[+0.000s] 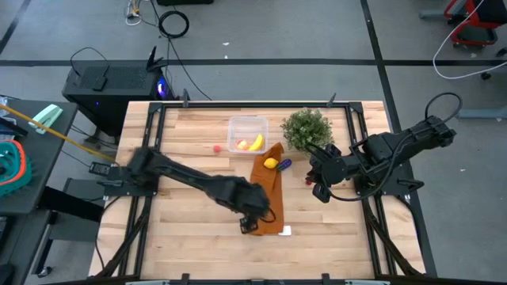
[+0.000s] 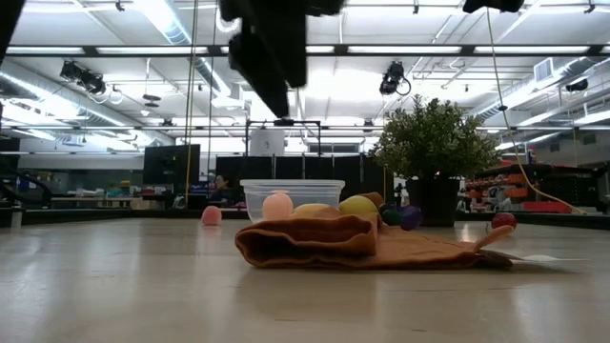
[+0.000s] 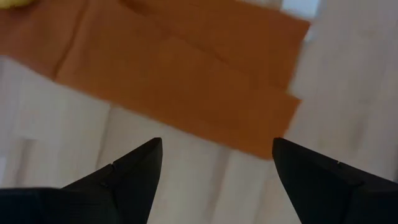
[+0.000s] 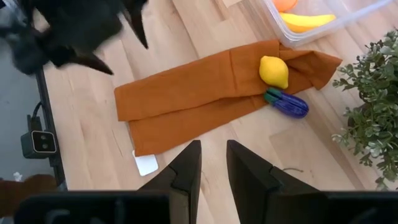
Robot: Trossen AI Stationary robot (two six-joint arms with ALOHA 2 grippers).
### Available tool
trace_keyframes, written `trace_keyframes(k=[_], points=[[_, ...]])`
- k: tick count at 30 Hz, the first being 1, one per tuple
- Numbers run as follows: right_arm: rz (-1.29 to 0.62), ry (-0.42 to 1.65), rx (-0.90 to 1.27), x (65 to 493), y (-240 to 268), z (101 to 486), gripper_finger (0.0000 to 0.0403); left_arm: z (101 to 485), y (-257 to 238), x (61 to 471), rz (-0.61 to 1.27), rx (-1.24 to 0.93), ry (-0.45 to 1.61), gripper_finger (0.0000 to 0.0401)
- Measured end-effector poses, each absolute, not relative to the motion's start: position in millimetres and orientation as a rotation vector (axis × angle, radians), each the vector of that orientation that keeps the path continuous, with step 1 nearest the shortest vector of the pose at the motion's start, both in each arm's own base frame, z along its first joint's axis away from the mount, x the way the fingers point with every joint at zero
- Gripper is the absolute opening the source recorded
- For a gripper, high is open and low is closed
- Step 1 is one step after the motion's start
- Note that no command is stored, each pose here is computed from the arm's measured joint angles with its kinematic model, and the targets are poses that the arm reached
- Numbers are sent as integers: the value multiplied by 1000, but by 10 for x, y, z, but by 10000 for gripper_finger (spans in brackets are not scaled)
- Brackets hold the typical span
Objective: Pick and placing Produce into tupperware
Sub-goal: Put the pink peach into the transparent bin
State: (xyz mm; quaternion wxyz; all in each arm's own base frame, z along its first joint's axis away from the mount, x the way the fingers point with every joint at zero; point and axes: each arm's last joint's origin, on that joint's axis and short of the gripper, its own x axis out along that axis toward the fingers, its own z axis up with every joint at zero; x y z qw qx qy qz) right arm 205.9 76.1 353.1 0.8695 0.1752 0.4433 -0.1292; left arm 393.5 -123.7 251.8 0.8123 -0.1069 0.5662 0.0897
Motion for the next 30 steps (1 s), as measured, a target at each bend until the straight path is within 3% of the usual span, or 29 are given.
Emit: trace_keyframes(k=[6,16,20,30], points=[[-274,923,378,2062,762,3533,83,2762,-761,3355,257,-331,1079,309],[-292,899,386,2073,759,3541,83,2769,92,2349,438,-380,1016,309],[-302,881,402,2084,760,3549,83,2791,379,2155,508,-385,1014,309],[-331,842,447,2105,757,3564,83,2622,1027,2107,600,-421,1087,309]])
